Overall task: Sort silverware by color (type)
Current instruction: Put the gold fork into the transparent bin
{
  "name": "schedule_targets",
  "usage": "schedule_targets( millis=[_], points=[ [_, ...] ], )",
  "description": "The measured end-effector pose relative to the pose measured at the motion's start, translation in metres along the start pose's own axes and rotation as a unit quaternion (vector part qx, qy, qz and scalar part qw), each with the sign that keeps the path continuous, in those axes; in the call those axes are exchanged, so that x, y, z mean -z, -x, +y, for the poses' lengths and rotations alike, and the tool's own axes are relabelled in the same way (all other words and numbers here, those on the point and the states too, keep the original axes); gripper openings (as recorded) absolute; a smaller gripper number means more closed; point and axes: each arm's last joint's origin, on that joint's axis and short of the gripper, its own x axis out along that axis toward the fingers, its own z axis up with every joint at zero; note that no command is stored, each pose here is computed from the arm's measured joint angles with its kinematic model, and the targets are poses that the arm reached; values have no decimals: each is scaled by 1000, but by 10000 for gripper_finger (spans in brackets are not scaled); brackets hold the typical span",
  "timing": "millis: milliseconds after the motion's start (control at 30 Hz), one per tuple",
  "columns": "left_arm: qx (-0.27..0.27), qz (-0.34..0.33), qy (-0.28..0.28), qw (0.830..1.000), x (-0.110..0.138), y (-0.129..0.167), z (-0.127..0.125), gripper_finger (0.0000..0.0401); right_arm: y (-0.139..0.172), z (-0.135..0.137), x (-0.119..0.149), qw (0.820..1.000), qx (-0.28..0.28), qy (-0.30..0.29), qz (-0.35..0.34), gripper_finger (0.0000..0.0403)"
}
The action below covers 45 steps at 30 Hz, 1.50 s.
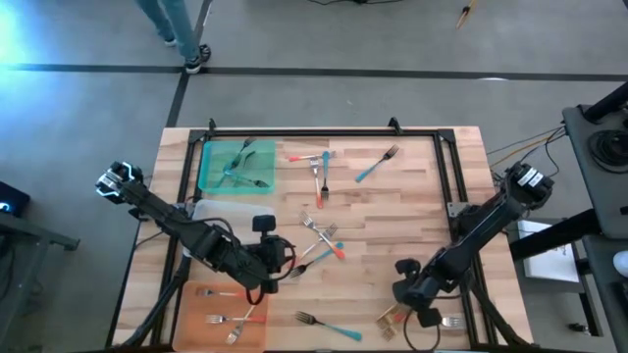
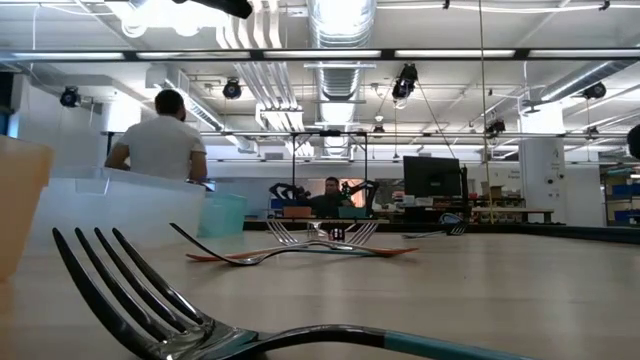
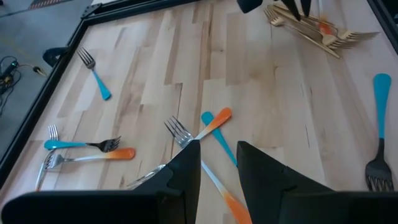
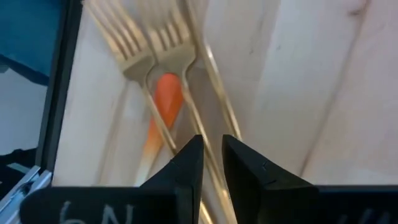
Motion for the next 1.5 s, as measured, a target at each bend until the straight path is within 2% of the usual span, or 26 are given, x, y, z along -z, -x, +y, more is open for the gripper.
schedule_targets(
  millis=[500, 767, 1100, 1500],
  points=[
    [0, -1, 3, 1000, 0, 0, 0, 87, -5, 5, 2, 1000, 10, -1, -5, 125],
    [0, -1, 3, 1000, 0, 0, 0, 87, -5, 14, 5, 999, -8, 31, -8, 107],
    [0, -1, 3, 1000, 0, 0, 0, 87, -5, 14, 5, 999, 15, 35, -24, 99],
    [0, 0, 2, 1000, 0, 0, 0, 87, -33, 10, 9, 998, 40, 35, 14, 96]
  ],
)
